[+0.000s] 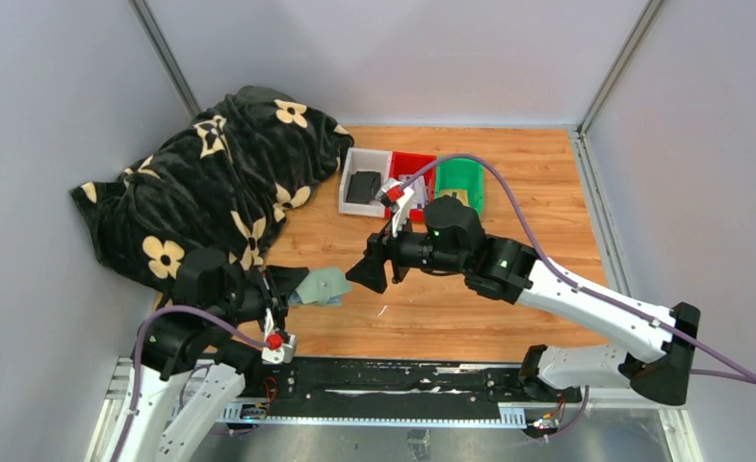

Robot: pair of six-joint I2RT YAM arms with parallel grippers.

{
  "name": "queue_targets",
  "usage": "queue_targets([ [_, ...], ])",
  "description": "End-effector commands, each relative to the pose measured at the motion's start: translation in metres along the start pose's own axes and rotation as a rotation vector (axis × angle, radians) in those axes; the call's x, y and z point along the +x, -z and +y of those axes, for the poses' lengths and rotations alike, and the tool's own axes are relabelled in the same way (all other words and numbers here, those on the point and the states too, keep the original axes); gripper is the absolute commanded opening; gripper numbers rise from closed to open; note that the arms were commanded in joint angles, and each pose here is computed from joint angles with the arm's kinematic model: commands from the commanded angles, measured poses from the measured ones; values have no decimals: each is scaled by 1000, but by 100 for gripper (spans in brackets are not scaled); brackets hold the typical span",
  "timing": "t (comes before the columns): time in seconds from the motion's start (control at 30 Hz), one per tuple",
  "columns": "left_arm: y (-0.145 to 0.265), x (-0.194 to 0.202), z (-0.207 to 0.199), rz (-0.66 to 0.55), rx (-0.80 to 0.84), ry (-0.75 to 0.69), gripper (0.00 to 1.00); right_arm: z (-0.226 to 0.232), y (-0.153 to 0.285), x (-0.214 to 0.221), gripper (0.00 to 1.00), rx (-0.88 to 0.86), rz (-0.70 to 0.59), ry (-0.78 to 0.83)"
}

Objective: Take the credit cards out of the card holder
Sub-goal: Open the card holder.

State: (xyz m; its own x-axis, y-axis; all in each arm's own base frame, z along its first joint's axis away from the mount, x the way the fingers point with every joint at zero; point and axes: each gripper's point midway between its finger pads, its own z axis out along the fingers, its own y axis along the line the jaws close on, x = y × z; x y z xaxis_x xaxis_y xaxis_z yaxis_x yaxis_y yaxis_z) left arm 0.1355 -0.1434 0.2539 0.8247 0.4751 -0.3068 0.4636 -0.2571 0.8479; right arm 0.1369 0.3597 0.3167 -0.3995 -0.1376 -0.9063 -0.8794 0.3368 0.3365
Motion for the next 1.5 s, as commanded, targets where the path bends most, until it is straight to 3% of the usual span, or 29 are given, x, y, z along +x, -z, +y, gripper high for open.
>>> queue_targets([
  [0.0,9,-6,76,36,-324,-433,0,2,-11,15,74,6,39,-298],
  [0.2,18,-25,94,-2,-486,-604,0,-6,-15,26,75,6,13,-405],
  [0.47,19,-48,94,-82,-561,-754,0,24,-17,-7,72,-248,-96,-479],
  [0.6,17,-46,92,-70,-543,-758,0,44,-1,-17,71,-367,-130,-429],
  [0.8,18,-47,92,-80,-548,-759,0,38,24,-17,76,-346,-204,-383],
  [1.13,21,-58,99,-120,-606,-817,0,23,-3,-26,79,-332,-210,-439],
  [1.23,22,-58,100,-118,-607,-811,0,29,-4,-32,77,-389,-241,-460],
  [1.3,19,-55,97,-114,-587,-801,0,35,-3,-36,69,-434,-248,-470],
  [1.37,13,-50,87,-113,-532,-769,14,38,-4,-37,52,-453,-233,-493],
  [1.43,6,-43,75,-115,-463,-701,52,42,-5,-38,34,-478,-218,-488],
  [1.47,2,-37,68,-109,-422,-650,79,42,-5,-37,25,-485,-212,-484],
])
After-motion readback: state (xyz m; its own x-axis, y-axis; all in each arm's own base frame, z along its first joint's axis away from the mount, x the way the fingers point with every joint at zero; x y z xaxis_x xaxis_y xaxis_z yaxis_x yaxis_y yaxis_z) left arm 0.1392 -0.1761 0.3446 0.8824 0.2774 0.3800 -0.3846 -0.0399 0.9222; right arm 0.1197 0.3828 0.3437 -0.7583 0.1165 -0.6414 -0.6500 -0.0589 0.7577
